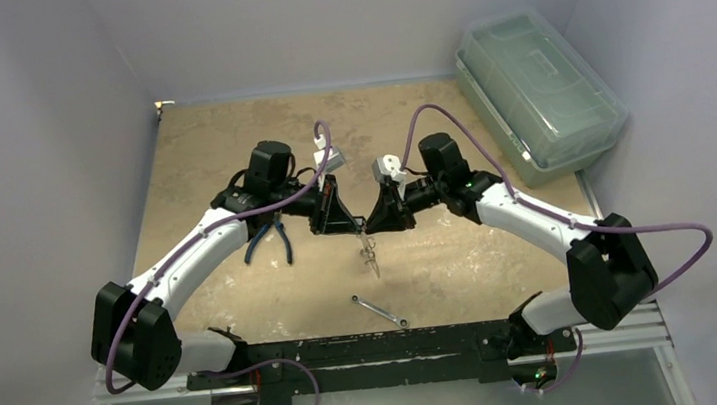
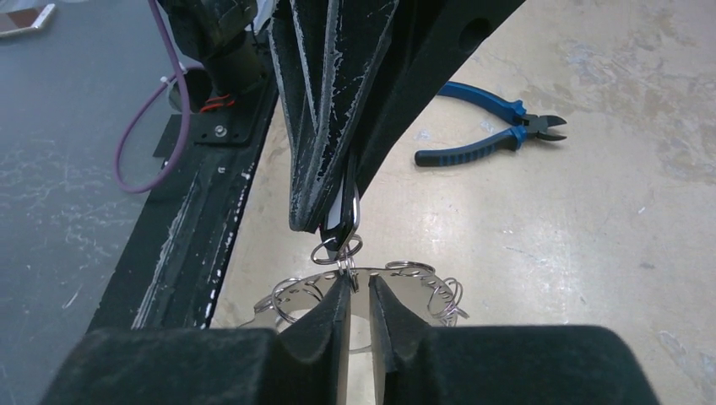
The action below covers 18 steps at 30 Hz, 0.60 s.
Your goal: Remove the keys from the keyring
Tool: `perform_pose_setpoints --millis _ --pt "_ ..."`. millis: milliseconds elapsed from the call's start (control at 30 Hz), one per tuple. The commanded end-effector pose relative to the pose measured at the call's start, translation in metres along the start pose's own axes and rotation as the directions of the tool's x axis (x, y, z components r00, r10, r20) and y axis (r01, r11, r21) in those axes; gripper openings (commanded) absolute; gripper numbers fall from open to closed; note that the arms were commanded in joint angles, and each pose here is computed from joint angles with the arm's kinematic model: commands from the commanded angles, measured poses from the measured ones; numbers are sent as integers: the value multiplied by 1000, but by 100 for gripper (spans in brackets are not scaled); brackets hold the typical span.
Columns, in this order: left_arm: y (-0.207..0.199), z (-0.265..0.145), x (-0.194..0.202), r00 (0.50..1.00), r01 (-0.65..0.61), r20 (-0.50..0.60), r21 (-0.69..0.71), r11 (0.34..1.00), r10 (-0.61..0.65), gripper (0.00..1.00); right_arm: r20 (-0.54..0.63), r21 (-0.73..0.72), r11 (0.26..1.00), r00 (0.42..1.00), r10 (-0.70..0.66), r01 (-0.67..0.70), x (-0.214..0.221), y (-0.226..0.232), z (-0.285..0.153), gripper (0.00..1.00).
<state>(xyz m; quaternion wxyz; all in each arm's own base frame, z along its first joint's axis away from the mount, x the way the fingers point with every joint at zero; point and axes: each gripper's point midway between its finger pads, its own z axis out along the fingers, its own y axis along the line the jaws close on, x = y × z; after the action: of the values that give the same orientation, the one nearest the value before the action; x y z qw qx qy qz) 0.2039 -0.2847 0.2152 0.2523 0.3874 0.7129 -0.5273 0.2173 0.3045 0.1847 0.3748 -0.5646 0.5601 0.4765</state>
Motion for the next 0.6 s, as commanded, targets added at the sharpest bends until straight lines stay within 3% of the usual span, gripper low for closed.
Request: perform_pose_setpoints --millis 0,133,567 --pt "-12 -5 -24 997 -68 51 37 997 66 0 35 -50 999 999 -19 21 -5 9 3 13" --pt "-11 -6 -24 996 -70 50 29 997 69 0 42 -70 997 999 -27 30 -6 13 2 0" --pt "2 -9 -19 999 -51 8 -55 997 52 0 -11 -37 999 999 -35 35 -8 10 -4 0"
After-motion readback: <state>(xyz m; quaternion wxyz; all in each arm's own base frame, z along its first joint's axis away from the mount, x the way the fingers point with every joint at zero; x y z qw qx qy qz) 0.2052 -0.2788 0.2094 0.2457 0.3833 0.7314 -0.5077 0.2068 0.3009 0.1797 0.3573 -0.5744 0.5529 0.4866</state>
